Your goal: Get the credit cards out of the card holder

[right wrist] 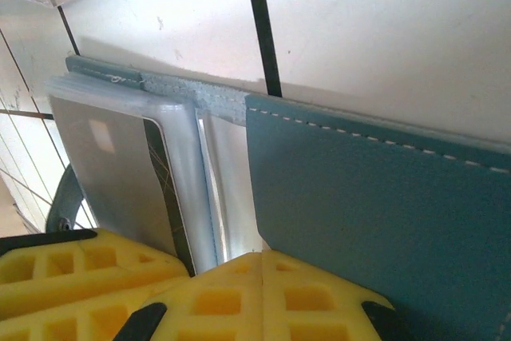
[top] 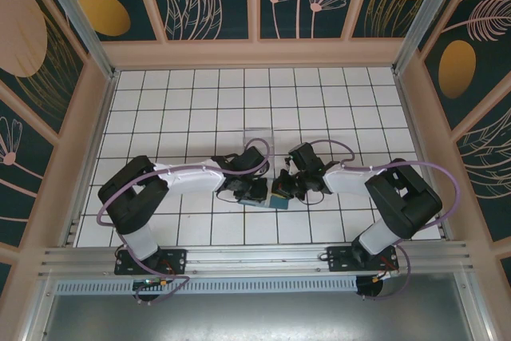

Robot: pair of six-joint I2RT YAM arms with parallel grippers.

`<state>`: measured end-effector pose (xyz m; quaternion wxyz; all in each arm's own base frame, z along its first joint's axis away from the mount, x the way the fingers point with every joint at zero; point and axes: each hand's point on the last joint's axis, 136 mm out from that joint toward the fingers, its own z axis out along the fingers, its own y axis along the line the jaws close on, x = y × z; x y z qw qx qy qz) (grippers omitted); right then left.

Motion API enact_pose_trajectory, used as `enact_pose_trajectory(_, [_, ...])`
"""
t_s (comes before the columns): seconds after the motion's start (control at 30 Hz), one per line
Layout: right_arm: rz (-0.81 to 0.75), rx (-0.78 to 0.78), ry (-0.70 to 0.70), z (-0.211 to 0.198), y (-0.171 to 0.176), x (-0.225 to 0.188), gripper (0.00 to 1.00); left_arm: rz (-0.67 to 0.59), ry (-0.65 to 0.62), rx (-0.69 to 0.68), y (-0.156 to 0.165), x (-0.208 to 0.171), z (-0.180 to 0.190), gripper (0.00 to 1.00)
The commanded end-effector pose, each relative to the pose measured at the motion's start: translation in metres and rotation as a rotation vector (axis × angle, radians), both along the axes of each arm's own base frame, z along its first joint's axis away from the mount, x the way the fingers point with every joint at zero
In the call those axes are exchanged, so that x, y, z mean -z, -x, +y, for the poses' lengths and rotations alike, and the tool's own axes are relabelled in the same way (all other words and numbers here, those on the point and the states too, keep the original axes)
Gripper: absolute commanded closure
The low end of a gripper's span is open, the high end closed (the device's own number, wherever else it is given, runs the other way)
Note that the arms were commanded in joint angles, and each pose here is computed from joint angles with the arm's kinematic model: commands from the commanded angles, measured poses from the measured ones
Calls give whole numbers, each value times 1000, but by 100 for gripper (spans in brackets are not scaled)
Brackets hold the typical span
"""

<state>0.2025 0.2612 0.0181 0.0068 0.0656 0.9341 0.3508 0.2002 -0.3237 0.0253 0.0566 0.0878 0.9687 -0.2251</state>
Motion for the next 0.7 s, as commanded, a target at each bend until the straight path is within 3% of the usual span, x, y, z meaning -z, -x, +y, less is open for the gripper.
enact_pose_trajectory(0.0, [50,11,85,-16,8,19,98,-52,-84,-58,-16,-6,31,86])
enact_pose_trajectory(0.23, [48,9,89,-17,8,18,99,-88,-84,-109,-35,-16,48,86])
enact_pose_trajectory(0.47, [43,10,92,-17,7,17,98,-71,-145,-96,-31,-4,65,85])
enact_pose_trajectory(0.67, [41,8,74,-14,9,16,97,-65,-90,-79,-26,-4,60,80])
